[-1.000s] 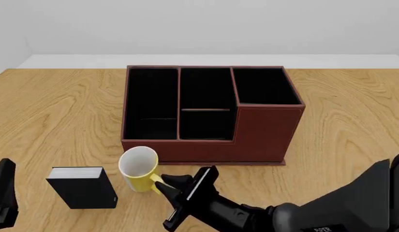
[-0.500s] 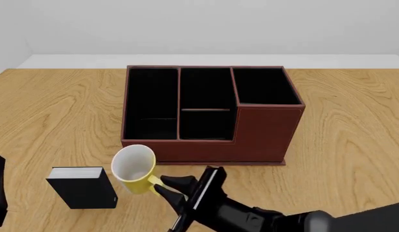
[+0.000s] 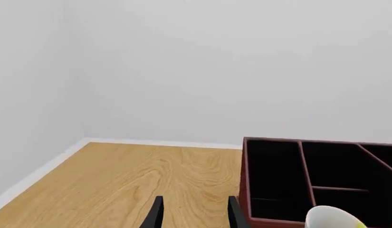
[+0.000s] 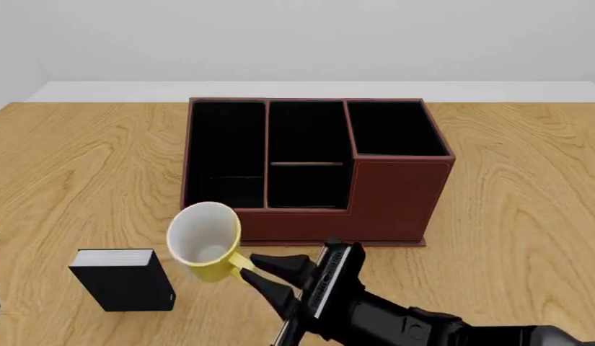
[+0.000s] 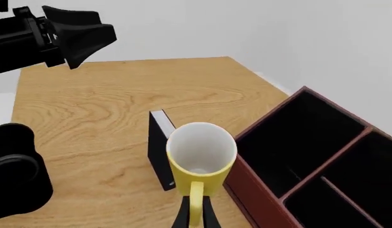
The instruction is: Pick up the yellow and white mug and place it to the right of the caddy.
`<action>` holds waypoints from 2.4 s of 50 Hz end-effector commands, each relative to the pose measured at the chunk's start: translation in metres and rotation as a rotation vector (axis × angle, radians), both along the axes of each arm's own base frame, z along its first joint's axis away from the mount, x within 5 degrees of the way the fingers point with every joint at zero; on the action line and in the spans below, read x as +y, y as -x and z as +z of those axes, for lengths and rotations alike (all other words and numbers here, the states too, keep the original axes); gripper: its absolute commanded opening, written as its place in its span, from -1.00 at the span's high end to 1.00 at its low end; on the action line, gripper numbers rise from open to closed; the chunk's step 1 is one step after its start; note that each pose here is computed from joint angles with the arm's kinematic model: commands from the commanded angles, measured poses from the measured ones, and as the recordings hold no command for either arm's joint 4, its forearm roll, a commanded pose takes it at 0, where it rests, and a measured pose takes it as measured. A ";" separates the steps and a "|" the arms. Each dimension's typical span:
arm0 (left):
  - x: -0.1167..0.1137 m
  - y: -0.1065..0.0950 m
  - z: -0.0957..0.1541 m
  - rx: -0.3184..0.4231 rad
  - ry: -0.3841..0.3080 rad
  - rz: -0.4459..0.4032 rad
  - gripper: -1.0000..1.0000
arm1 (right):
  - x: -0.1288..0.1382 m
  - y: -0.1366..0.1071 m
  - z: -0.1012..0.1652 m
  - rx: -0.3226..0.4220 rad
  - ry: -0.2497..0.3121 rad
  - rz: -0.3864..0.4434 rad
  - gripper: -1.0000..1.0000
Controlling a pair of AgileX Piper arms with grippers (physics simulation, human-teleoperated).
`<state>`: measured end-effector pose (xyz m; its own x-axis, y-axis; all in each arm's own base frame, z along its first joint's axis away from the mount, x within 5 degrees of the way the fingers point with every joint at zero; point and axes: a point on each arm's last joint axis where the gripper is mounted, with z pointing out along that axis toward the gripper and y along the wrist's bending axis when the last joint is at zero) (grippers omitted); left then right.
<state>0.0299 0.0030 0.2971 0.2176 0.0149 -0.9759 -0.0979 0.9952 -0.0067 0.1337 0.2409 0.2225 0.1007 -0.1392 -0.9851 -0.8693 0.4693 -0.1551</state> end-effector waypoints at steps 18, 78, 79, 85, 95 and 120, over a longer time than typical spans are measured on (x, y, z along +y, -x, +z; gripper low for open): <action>-0.001 0.003 0.006 -0.006 -0.011 -0.022 -1.00 | -0.029 0.016 0.045 -0.091 -0.020 0.001 1.00; -0.005 0.000 0.021 -0.026 -0.042 -0.153 -1.00 | -0.132 0.034 0.099 -0.238 -0.026 -0.233 1.00; -0.005 0.000 0.022 -0.026 -0.044 -0.155 -1.00 | -0.133 0.035 0.099 -0.239 -0.027 -0.235 1.00; -0.005 0.001 0.022 -0.026 -0.049 -0.168 -1.00 | -0.144 0.038 0.102 -0.253 -0.036 -0.273 1.00; -0.006 -0.002 0.024 -0.026 -0.058 -0.190 -1.00 | -0.163 0.046 0.109 -0.265 -0.050 -0.341 1.00; -0.009 -0.013 0.021 -0.025 -0.044 -0.236 -1.00 | -0.189 0.053 0.124 -0.314 -0.066 -0.499 1.00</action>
<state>0.0371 -0.0050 0.3185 0.2438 0.0195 -0.9696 0.1204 0.9915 0.0502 0.0841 0.0611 0.3373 0.3115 -0.1783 -0.9334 -0.5146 0.7941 -0.3234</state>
